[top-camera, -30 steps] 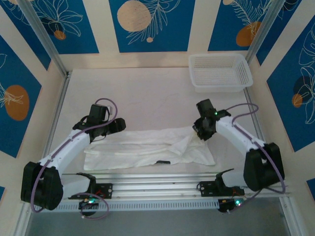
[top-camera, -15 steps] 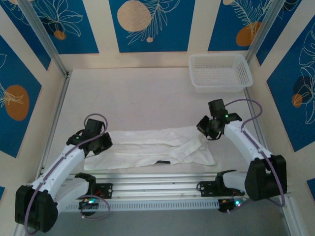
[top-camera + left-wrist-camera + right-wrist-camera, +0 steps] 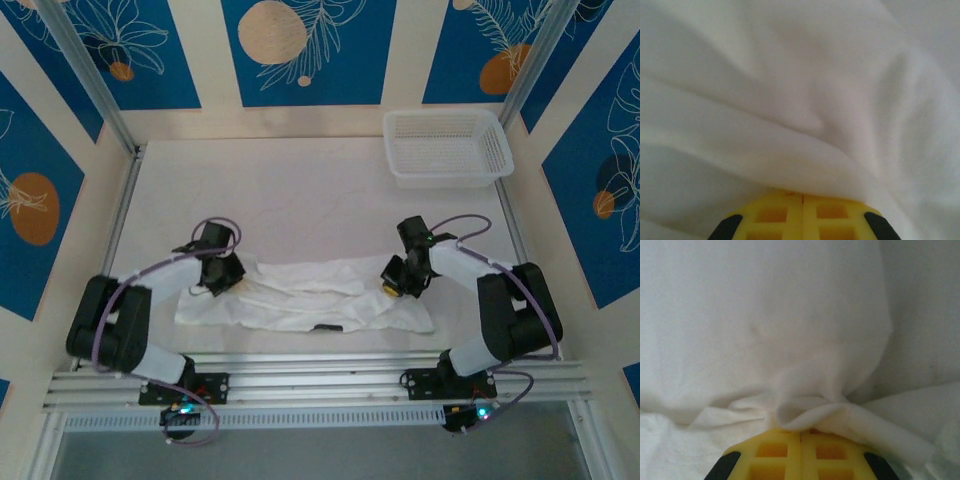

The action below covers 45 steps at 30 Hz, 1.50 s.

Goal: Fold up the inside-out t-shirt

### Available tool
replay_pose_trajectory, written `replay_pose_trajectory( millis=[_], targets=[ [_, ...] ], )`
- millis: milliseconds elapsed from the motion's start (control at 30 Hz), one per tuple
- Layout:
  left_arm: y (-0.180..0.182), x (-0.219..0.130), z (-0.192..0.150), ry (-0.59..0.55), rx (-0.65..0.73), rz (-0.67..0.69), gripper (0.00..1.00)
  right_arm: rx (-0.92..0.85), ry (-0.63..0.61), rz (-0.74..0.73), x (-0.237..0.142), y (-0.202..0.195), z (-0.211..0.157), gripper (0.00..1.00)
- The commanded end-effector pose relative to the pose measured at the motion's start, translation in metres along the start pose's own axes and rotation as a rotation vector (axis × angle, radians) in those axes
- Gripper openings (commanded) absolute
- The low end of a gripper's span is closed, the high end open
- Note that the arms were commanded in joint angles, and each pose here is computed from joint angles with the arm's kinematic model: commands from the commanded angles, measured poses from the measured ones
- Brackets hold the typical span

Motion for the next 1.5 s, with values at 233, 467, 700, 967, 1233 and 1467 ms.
replay_pose_trajectory(
  millis=[233, 467, 700, 967, 1233, 1467],
  targets=[
    [-0.099, 0.075, 0.106, -0.173, 0.089, -0.088, 0.00, 0.106, 0.040, 0.077, 0.019, 0.030, -0.002, 0.00],
    [-0.186, 0.115, 0.186, -0.228, 0.149, -0.215, 0.00, 0.083, 0.172, 0.138, 0.054, 0.088, -0.079, 0.00],
    [-0.227, 0.116, 0.215, -0.229, 0.088, -0.346, 0.00, -0.140, 0.316, 0.186, 0.083, 0.163, -0.140, 0.00],
    [-0.247, 0.000, 0.224, -0.323, 0.163, -0.558, 0.14, -0.363, 0.135, 0.274, 0.019, 0.197, -0.129, 0.03],
    [-0.178, -0.132, 0.144, -0.349, 0.242, -0.575, 0.37, -0.527, -0.060, 0.305, -0.036, 0.154, -0.097, 0.18],
    [-0.044, -0.123, 0.029, -0.174, 0.199, -0.344, 0.37, -0.564, 0.006, 0.316, -0.014, 0.091, -0.102, 0.36]
  ],
)
Point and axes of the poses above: each hand's point on the last joint's axis, 136 mm out from that joint toward the fingers, its own x axis out along the fingers, its own y axis along the line the jaws close on, z = x × y, the point moved 6 cm from there along -x, back along the fingers, and after that the axes turned 6 degrees about -x, right-handed, at the moved point
